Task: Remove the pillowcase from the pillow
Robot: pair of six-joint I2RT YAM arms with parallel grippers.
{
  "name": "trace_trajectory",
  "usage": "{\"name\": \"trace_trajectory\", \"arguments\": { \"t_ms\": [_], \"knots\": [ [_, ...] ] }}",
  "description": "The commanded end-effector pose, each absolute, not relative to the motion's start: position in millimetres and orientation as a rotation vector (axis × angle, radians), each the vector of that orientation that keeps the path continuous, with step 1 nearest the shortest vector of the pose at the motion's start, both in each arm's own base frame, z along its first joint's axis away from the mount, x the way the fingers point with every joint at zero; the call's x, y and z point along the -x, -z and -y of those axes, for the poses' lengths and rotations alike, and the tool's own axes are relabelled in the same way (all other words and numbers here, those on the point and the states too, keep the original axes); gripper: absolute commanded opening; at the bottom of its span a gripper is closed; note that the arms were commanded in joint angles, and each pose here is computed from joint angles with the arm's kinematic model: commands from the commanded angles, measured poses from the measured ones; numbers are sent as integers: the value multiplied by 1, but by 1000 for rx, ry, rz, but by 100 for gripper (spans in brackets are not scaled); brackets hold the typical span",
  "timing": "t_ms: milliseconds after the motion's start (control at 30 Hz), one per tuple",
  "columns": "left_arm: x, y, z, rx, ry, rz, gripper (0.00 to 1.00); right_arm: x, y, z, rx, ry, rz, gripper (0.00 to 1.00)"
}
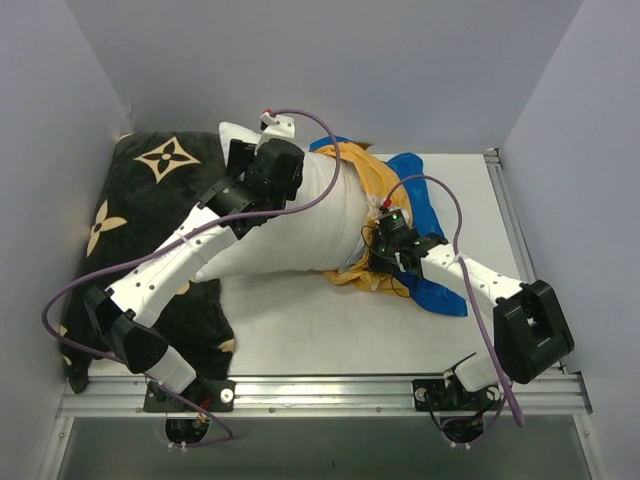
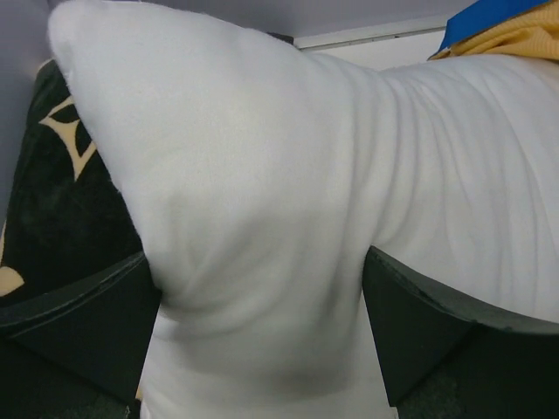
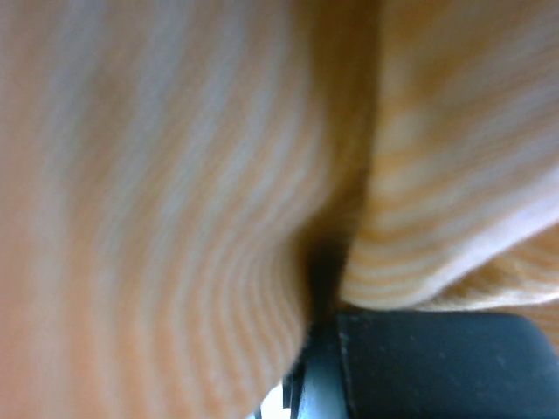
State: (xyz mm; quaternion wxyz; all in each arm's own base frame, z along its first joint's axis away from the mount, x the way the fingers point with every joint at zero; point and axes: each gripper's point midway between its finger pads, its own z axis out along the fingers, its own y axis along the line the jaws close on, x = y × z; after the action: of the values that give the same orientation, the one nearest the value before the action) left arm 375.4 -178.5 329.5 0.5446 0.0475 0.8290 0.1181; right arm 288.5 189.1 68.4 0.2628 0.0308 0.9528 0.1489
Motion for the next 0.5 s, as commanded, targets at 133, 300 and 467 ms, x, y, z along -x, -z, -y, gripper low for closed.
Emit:
{"name": "trace_trajectory", "arguments": {
  "t_ms": [133,300,467],
  "knots": [
    [-370,-408,180,-3,-144,-1795,97,-294,-80,-213,-47,-501,-2548,0],
    [-372,-388,220,-144,21,-1858,97,-295,-80,-213,-45,-501,-2549,0],
    [-388,-320,255,-248,80,-2018,98,-294,-78,-211,-51,-487,-2550,0]
  ]
}}
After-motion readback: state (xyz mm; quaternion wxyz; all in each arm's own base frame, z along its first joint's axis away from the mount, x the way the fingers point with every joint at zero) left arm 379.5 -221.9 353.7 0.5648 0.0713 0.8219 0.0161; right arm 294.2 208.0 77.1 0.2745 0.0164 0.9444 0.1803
